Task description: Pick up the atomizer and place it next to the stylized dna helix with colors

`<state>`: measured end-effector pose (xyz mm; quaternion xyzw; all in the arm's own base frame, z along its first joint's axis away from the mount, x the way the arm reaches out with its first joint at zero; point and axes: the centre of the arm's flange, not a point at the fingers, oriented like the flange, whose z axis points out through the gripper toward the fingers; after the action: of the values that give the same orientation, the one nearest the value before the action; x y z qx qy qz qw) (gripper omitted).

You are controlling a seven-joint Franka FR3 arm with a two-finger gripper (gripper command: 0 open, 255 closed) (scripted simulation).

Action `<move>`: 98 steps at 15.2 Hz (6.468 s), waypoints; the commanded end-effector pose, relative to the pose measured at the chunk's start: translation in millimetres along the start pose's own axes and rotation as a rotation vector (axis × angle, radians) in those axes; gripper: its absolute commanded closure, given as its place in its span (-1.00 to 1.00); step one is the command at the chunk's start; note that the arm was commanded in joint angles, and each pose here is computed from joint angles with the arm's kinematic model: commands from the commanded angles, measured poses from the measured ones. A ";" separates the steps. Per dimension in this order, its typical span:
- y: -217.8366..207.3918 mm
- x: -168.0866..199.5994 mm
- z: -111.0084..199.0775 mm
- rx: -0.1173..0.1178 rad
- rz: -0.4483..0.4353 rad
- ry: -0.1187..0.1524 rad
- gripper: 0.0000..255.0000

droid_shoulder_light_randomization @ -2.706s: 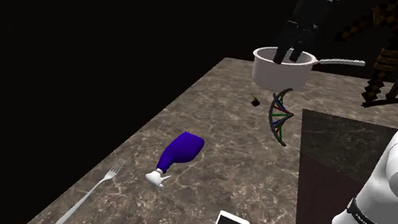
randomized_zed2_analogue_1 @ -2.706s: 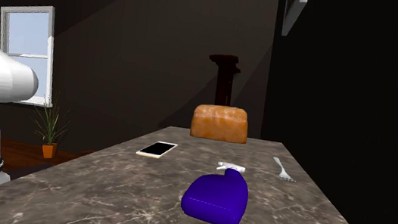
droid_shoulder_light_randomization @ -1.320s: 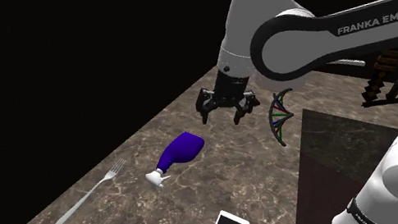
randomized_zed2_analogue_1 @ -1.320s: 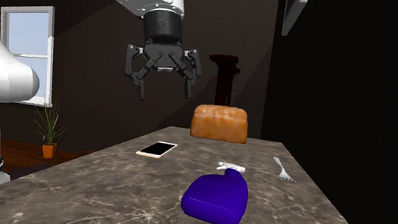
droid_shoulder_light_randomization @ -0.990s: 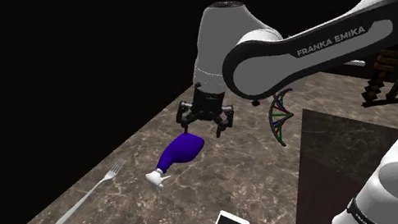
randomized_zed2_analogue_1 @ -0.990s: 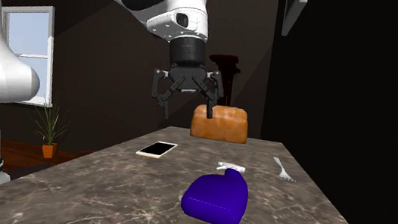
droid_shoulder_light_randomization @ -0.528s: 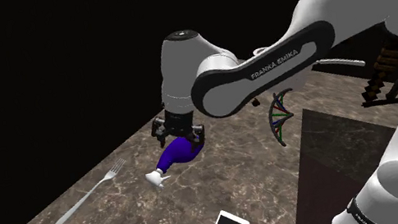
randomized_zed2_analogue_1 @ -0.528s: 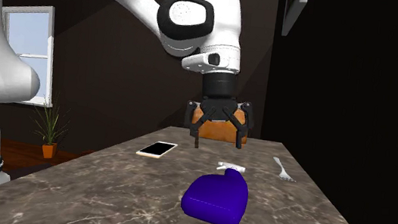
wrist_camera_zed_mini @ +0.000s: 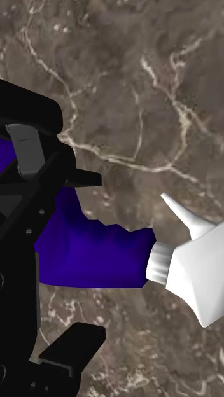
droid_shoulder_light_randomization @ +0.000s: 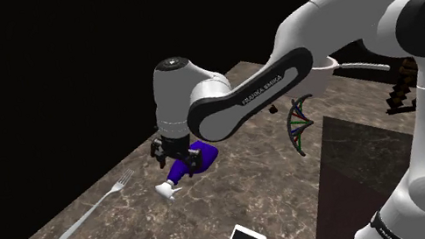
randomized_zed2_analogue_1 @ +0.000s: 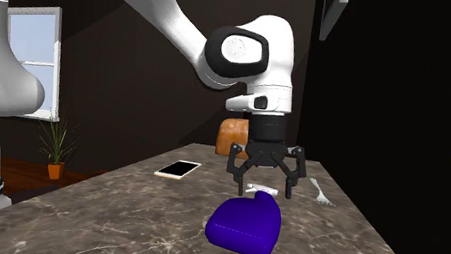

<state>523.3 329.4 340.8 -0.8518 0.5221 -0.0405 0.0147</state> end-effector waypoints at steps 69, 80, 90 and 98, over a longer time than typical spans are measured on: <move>57.4 195.1 -144.8 0.000 0.001 0.000 1.00; 94.1 289.4 -121.5 0.000 0.001 0.000 1.00; 97.7 286.6 -68.9 0.000 0.001 0.000 1.00; 100.5 284.3 -26.8 0.000 0.001 0.000 1.00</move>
<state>560.1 30.5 379.8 -0.8516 0.5224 -0.0403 0.0146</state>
